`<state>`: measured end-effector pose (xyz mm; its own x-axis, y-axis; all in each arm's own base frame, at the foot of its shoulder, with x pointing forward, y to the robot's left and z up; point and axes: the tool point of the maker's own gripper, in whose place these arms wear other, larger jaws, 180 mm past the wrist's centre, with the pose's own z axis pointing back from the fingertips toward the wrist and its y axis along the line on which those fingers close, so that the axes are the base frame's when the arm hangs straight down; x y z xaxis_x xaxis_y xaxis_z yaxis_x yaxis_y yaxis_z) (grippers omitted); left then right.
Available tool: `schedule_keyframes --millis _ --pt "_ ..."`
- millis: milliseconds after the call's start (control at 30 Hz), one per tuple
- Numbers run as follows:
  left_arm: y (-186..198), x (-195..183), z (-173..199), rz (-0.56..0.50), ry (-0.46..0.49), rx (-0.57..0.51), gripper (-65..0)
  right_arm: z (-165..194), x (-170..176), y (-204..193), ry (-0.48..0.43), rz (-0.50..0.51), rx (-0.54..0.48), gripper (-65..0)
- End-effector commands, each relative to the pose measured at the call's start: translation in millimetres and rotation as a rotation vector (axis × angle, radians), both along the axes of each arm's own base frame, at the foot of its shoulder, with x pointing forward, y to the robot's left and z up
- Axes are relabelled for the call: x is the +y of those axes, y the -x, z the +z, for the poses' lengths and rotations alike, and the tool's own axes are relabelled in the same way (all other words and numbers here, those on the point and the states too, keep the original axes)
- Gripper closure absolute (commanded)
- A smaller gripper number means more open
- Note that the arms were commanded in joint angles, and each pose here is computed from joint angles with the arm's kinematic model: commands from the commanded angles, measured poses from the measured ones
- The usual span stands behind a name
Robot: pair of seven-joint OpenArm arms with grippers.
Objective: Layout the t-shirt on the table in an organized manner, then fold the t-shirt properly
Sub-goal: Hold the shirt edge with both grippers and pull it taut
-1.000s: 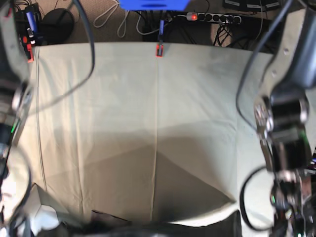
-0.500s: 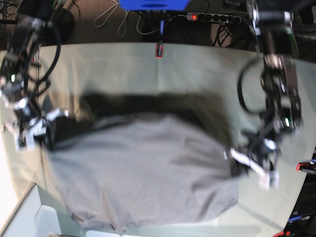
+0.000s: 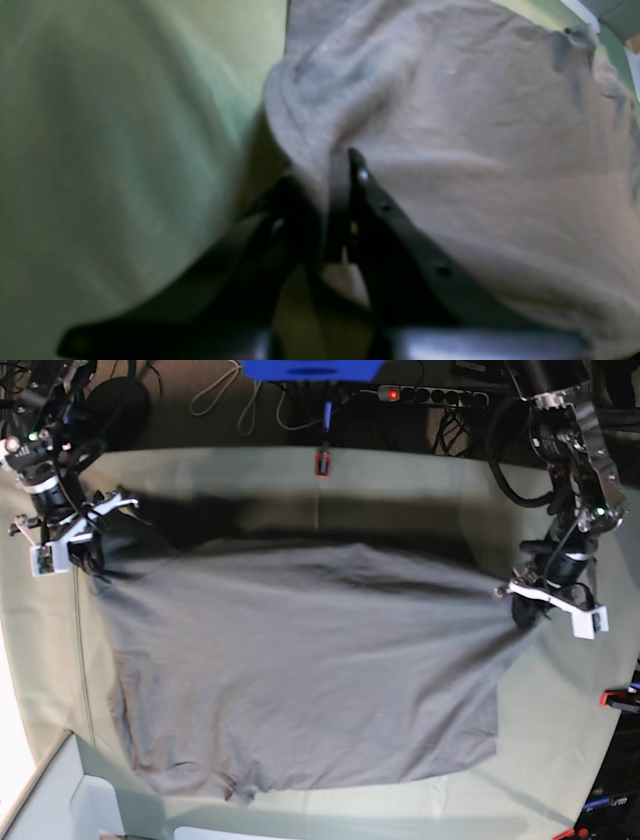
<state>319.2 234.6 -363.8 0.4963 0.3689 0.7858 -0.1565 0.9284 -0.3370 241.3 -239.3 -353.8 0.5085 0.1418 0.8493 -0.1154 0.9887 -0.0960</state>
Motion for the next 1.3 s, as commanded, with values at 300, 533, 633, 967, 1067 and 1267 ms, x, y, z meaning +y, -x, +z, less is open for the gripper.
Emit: schedule_keyframes --millis 300,533,633,967,1067,1267 --pt "1 20 -46 0.039 0.046 0.112 -0.8 -14 -14 -30 -0.004 -0.002 0.006 -20.0" --pt "11 16 -59 0.04 0.063 0.152 -27.2 -23 -37 -26 0.048 -0.067 0.044 -37.2" --pt "19 17 -63 0.043 0.058 0.159 -39.6 -27 -47 -15 0.051 -0.101 0.064 -37.3" --pt "41 17 -80 0.05 0.063 0.213 -50.2 -57 -36 26 0.019 -0.106 0.164 -38.0" --pt "40 10 -81 0.047 0.078 0.212 -50.1 -63 -31 34 0.005 -0.11 0.183 -38.0" --pt "29 8 -82 0.052 0.096 0.207 -50.0 -68 -26 39 -0.007 -0.11 0.197 -38.0"
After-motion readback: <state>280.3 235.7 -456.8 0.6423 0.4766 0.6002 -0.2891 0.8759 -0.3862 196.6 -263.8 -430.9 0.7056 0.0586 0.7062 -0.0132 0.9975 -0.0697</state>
